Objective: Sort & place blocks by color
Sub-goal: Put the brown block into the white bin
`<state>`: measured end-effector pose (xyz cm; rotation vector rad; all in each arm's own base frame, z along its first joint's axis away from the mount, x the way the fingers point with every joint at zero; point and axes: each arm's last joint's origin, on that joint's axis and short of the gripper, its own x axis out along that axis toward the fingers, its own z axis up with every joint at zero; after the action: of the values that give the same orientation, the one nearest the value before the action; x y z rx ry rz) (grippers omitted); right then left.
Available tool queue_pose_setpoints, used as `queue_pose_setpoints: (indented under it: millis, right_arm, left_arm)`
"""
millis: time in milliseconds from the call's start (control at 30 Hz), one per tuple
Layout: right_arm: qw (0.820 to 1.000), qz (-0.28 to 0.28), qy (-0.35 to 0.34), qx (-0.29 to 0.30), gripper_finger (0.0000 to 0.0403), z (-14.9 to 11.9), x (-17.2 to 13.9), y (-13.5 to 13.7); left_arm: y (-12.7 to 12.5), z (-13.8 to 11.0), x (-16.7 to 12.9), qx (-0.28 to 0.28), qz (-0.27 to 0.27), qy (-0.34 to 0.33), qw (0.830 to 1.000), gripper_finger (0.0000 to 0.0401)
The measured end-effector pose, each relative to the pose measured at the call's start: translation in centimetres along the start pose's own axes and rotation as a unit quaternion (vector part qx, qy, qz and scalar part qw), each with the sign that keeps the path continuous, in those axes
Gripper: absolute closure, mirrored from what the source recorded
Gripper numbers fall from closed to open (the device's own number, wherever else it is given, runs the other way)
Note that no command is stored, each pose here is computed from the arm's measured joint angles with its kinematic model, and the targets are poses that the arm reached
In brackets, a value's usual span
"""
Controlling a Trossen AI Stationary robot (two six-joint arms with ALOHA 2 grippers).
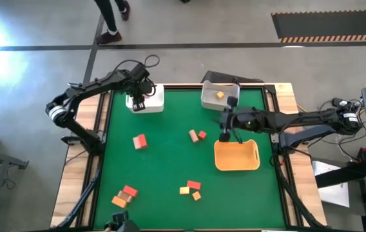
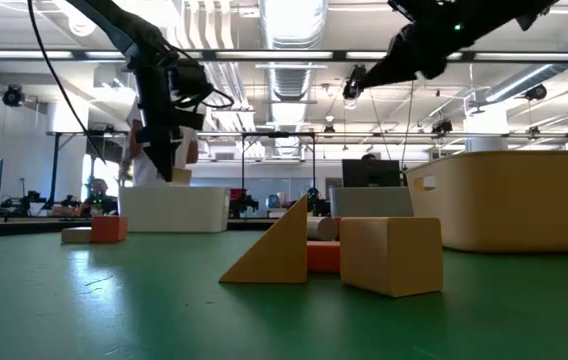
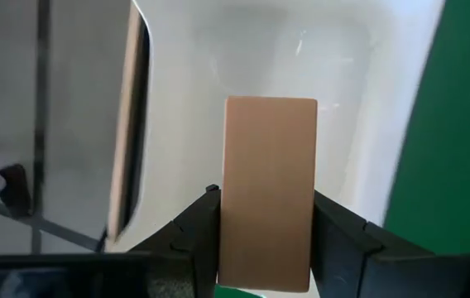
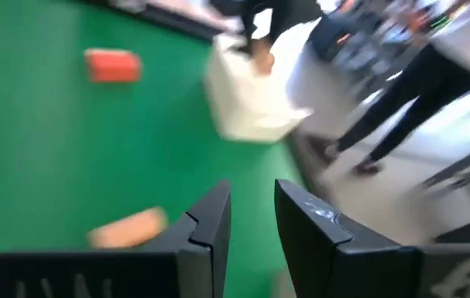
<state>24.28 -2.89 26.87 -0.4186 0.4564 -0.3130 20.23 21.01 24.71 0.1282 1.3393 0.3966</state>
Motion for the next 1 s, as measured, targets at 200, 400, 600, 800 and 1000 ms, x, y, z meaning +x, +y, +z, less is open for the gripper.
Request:
queue_pose_setpoints:
  millis: [200,400,600,800,1000]
  right_arm:
    - [0.989,-0.128,-0.079,0.01,0.0332,0.9,0.5,-5.0]
    - [0.939,-0.24,-0.174,0.178,0.0348,0.6,-0.3,-10.2]
    - [0.884,-0.241,-0.197,0.349,0.036,-0.6,-0.5,-11.9]
    - [0.867,-0.235,-0.202,0.39,0.0359,-0.9,-0.2,-12.0]
    - [0.854,-0.229,-0.213,0.416,0.036,-0.8,-0.3,-12.1]
  left_arm:
    - [0.2,0.0,-0.3,0.009,0.008,-0.009,1.0,0.0273]
    - [0.9,0.4,-0.3,-0.12,0.014,-0.05,0.991,0.0272]
    - [1.0,0.4,0.7,-0.24,0.004,-0.056,0.969,0.0272]
    - [0.7,-0.2,4.0,-0.362,0.0,-0.039,0.931,0.0271]
    - [-0.2,-0.9,7.0,-0.418,-0.009,-0.011,0.908,0.0271]
